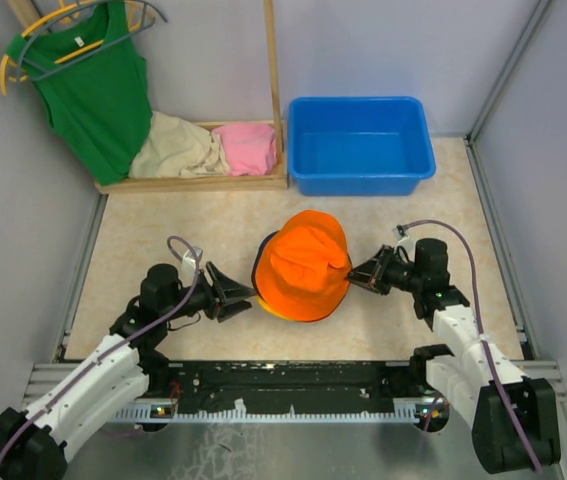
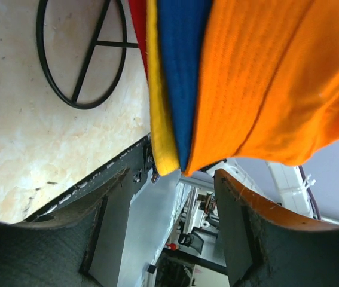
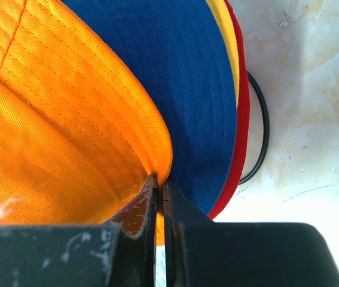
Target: Stack the hats
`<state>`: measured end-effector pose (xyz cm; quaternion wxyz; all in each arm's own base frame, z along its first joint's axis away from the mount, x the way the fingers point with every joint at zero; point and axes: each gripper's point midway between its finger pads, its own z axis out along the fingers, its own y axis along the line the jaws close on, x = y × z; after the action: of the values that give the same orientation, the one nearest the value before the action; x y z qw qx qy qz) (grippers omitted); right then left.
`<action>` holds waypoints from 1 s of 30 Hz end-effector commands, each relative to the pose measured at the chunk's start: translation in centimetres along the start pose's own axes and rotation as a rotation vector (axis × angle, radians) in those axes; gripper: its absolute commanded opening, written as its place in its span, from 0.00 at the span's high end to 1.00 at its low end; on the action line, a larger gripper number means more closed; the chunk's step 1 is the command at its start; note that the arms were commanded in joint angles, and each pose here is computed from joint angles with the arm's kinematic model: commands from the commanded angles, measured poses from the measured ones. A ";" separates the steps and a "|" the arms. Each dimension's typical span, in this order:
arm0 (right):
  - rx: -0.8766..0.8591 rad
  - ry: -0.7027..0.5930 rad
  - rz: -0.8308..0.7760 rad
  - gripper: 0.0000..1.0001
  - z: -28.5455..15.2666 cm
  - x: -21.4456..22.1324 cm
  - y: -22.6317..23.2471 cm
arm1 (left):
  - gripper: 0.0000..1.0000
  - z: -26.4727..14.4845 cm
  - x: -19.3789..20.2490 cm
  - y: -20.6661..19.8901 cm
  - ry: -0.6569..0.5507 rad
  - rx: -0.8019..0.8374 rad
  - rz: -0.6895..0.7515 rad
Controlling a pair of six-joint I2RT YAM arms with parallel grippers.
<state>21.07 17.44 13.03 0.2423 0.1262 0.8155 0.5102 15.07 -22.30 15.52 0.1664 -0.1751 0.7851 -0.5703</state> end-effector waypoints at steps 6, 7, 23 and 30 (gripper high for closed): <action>-0.037 -0.058 -0.041 1.00 -0.1 -1.9 2.5 | 0.37 2.5 -1.4 -2.9 -0.073 0.045 0.024; -0.036 -0.057 -0.041 1.00 -0.1 -1.9 2.5 | 0.37 2.6 -1.6 -2.9 -0.079 0.045 0.020; 0.005 -0.022 -0.054 0.94 -0.9 0.0 2.7 | 0.36 5.0 -4.0 -4.5 -0.154 0.057 0.077; 0.008 0.000 -0.062 0.86 -1.2 1.5 3.2 | 0.44 6.1 -5.7 -3.5 -0.161 0.029 0.091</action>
<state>19.43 17.93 13.57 0.2442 0.1256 0.8285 0.4881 21.34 -25.48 15.28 0.2219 -0.2043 0.7866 -0.5388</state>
